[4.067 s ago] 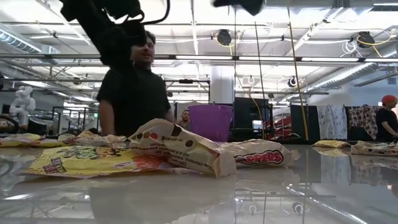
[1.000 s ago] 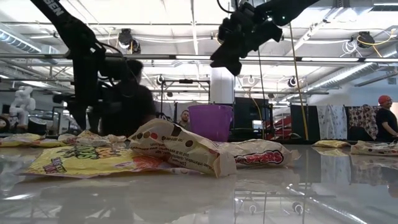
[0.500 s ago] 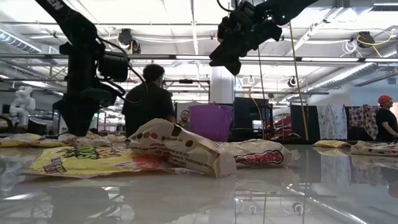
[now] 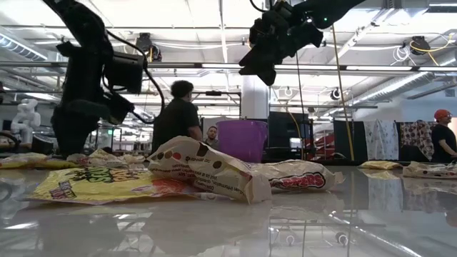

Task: Sort candy by brand, put in halloween buckets
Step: Put the yellow candy into the bottom purple bucket

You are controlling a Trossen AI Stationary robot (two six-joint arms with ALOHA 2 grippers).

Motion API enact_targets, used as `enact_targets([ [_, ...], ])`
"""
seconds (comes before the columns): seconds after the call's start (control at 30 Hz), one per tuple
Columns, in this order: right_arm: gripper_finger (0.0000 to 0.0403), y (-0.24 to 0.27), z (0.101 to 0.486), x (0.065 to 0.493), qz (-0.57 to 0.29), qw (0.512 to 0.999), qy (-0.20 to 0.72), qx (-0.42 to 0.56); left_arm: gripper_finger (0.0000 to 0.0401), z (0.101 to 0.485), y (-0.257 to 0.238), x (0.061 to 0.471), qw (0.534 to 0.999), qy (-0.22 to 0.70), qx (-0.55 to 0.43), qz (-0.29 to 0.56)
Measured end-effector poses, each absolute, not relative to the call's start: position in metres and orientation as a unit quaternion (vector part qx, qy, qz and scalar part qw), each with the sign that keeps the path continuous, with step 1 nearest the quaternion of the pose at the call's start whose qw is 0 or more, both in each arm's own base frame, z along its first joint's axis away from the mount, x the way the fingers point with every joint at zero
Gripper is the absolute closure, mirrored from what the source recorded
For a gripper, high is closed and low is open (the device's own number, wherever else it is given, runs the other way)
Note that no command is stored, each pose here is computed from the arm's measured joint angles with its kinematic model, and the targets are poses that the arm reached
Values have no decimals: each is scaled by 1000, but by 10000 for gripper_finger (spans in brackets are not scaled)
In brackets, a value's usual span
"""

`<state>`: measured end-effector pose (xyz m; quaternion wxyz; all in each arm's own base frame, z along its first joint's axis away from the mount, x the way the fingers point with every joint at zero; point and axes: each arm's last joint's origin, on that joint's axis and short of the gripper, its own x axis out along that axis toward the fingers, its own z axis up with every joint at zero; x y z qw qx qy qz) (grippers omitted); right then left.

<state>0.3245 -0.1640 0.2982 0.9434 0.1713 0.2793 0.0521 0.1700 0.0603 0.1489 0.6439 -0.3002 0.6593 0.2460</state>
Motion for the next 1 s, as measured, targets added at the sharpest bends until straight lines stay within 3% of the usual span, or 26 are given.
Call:
enact_targets([
  [0.3, 284, -154, 298, 329, 62, 939, 283, 184, 248, 134, 57, 164, 648, 645, -309, 265],
  [0.6, 284, -137, 298, 337, 80, 933, 289, 199, 391, 133, 55, 165, 655, 644, -283, 275],
  [0.8, 284, -127, 298, 341, 92, 930, 293, 202, 396, 145, 58, 175, 680, 624, -248, 295],
  [1.0, 284, -121, 298, 343, 95, 926, 297, 215, 398, 185, 62, 195, 750, 566, -189, 286],
])
